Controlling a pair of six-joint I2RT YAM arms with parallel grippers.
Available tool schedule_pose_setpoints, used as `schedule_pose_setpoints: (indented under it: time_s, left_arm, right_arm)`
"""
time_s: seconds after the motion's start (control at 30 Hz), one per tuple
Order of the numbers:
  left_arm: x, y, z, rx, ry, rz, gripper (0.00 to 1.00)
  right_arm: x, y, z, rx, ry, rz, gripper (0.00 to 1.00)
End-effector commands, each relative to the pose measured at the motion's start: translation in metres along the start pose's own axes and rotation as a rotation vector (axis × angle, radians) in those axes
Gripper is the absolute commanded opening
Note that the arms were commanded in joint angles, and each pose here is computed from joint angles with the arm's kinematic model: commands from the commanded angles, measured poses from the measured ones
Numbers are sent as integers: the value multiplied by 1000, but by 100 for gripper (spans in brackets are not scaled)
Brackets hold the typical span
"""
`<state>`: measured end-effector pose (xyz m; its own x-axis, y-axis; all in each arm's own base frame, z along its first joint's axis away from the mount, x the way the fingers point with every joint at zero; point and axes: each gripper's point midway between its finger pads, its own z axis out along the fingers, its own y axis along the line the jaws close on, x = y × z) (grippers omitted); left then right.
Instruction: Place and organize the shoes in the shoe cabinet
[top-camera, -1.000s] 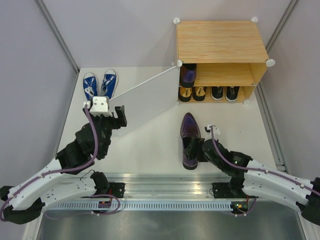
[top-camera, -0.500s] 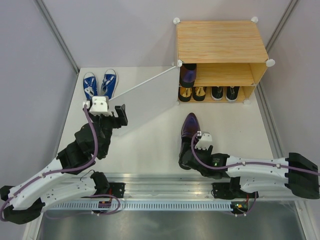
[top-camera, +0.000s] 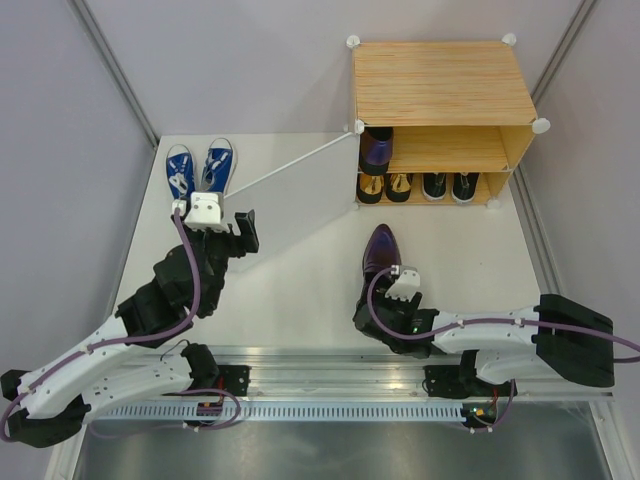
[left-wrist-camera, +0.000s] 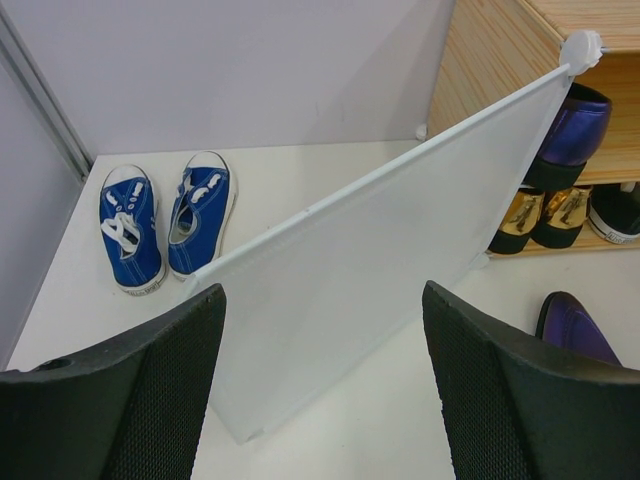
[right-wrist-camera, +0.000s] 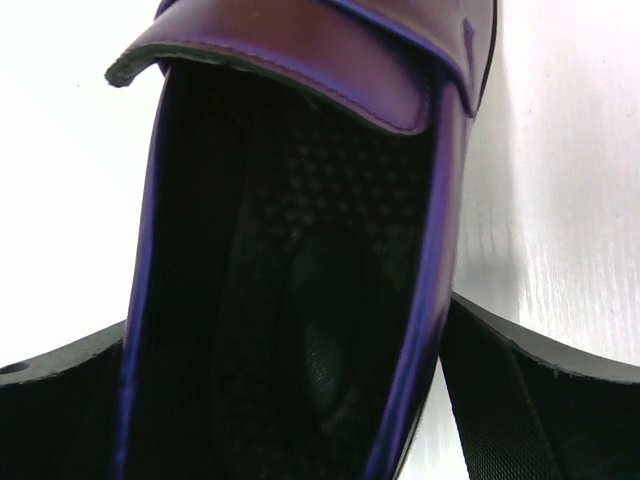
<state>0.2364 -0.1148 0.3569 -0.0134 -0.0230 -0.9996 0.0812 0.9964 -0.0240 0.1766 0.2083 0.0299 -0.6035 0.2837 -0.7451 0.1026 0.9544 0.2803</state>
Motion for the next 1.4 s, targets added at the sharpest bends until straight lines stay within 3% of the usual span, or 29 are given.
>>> schedule_pose_setpoints:
  time_s: [0.0,0.2,0.3,0.53,0.67,0.7,0.73,0.8,0.87,1.37]
  left_arm:
    - [-1,-2,0,15,0,5,82]
    - [1,-5,0,29,5,8,83]
    - [2,-6,1,33,7,9,83]
    - [6,-11,3,42,20,23,83]
    - [7,-12,3,46,23,25,83]
    - [7,-12,3,48,23,25,83]
    - [7,-12,3,49,23,25,83]
    - [8,-13,4,48,26,30,84]
    - [9,-14,4,51,29,35,84]
    - [11,-17,5,66,39,44,84]
  right_arm:
    - [3,-36,16,78,-24,-67,95]
    - [-3,-48,20,99,12,-112,71]
    - [-1,-48,20,83,52,-152,52]
    - [-4,-18,-3,-15,178,-341,38]
    - [-12,-13,-8,-9,157,-381,50]
    - [-10,-15,-7,-5,158,-386,67]
    - [-9,-16,-6,-4,158,-388,75]
    - [-3,-23,-3,26,168,-387,91]
    - [2,-27,-1,37,177,-374,98]
    - [-15,-13,0,28,79,-146,98]
